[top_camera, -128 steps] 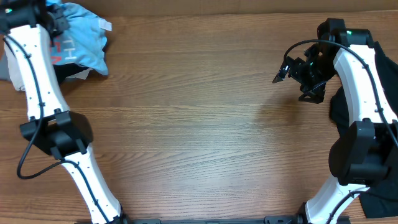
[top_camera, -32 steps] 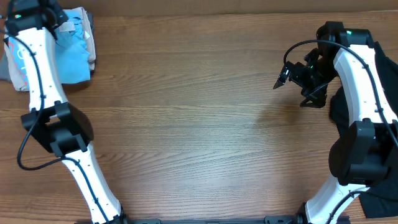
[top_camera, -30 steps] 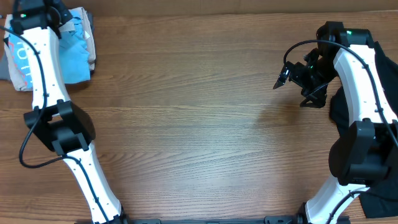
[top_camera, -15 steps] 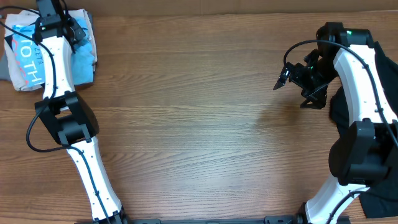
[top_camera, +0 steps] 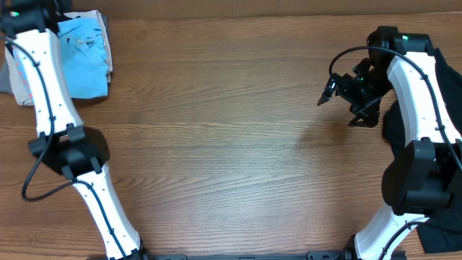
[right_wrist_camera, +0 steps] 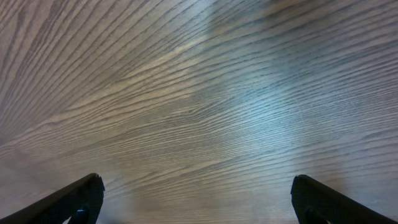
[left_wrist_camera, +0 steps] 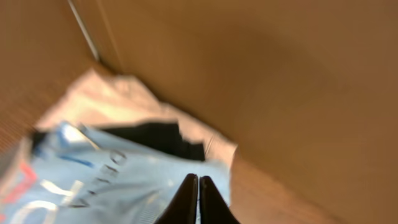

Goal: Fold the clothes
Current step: 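Lower the shirt onto the stack and press it flat with the left gripper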

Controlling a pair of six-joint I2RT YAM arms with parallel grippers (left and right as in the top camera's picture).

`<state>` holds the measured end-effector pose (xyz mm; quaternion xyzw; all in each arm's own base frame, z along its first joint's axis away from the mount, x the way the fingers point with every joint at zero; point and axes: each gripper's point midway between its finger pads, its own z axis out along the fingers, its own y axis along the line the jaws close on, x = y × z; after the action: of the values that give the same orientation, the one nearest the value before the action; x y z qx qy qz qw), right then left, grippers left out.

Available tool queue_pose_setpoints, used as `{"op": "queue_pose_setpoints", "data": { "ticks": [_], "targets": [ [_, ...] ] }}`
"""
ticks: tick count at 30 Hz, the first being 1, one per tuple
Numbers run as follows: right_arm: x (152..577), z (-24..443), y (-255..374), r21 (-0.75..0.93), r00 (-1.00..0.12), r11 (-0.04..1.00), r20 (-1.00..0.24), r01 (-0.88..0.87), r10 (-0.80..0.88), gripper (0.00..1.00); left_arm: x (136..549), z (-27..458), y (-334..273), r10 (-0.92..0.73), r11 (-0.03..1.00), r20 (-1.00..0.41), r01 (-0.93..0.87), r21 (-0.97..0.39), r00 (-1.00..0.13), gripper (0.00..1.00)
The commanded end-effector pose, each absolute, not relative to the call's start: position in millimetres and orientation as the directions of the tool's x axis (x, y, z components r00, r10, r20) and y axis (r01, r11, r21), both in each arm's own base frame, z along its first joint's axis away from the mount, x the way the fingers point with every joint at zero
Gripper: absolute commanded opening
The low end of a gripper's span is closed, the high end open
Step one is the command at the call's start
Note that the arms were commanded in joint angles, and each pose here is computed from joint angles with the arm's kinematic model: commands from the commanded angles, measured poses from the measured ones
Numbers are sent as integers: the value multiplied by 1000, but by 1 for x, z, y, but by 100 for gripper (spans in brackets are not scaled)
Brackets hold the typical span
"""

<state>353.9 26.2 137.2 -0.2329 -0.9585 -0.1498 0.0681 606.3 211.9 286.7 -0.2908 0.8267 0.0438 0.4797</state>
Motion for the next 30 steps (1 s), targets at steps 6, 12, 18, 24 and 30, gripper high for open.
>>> {"op": "queue_pose_setpoints", "data": {
  "ticks": [6, 12, 18, 24, 30],
  "targets": [
    [350, 143, 24, 251, -887, 853, 187, 458, 422, 100, 589, 302, 231, -425, 799, -836, -579, -166, -347, 4],
    [349, 143, 25, 250, -887, 853, 190, 459, 421, 100, 595, 236, 269, -453, 755, -802, -646, -113, -389, 4],
    [348, 143, 23, 241, -886, 854, 192, 460, 423, 100, 584, 164, 327, -502, 687, -762, -724, -64, -409, 4],
    [350, 143, 23, 243, -882, 850, 187, 468, 433, 100, 565, 90, 357, -569, 682, -668, -729, -57, -480, 4],
    [353, 142, 23, 243, -873, 839, 182, 487, 453, 100, 563, 101, 367, -597, 680, -671, -721, -133, -439, 8]
  ]
}}
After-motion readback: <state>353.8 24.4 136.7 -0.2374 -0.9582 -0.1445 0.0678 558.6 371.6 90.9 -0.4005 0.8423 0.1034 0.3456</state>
